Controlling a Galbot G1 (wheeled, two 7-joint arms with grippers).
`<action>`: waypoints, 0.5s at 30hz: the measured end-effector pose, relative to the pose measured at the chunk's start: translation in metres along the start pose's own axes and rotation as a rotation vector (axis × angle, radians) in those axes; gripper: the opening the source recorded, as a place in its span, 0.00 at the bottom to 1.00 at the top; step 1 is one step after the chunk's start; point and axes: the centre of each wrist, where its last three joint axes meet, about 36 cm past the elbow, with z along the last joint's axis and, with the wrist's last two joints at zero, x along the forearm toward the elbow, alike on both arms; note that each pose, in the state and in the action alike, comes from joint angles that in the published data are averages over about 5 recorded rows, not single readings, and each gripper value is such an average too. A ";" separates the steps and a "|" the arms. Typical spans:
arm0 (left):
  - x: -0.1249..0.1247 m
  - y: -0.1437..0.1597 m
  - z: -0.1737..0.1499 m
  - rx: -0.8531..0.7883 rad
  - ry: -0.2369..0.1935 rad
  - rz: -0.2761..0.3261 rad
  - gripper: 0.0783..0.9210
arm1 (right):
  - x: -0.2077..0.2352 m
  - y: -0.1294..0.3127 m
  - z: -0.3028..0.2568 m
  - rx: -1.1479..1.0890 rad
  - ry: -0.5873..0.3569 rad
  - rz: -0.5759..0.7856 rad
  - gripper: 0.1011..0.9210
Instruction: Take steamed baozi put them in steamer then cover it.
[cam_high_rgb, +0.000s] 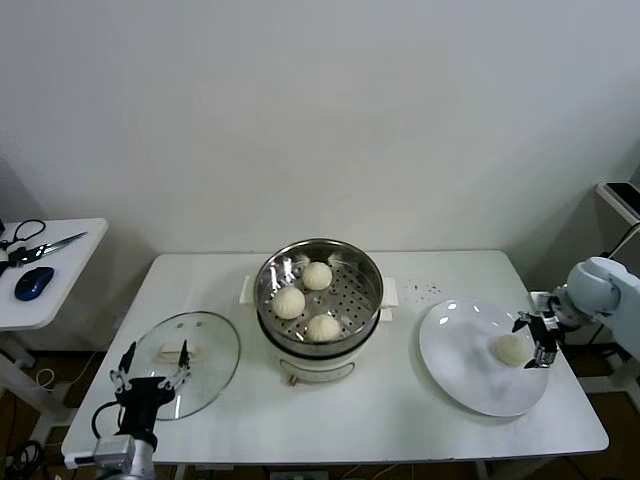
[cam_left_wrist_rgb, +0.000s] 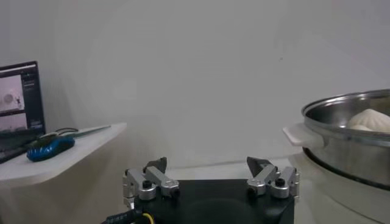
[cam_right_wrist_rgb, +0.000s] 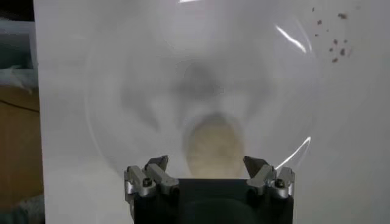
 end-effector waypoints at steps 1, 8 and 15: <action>0.000 0.000 0.000 0.000 0.001 0.000 0.88 | -0.003 -0.001 0.001 -0.002 0.003 -0.001 0.88; -0.001 0.000 0.004 0.002 0.011 -0.001 0.88 | -0.020 -0.010 0.002 -0.008 0.013 -0.008 0.88; -0.003 0.001 0.006 0.003 0.015 -0.003 0.88 | -0.032 -0.018 -0.004 0.000 0.015 -0.018 0.88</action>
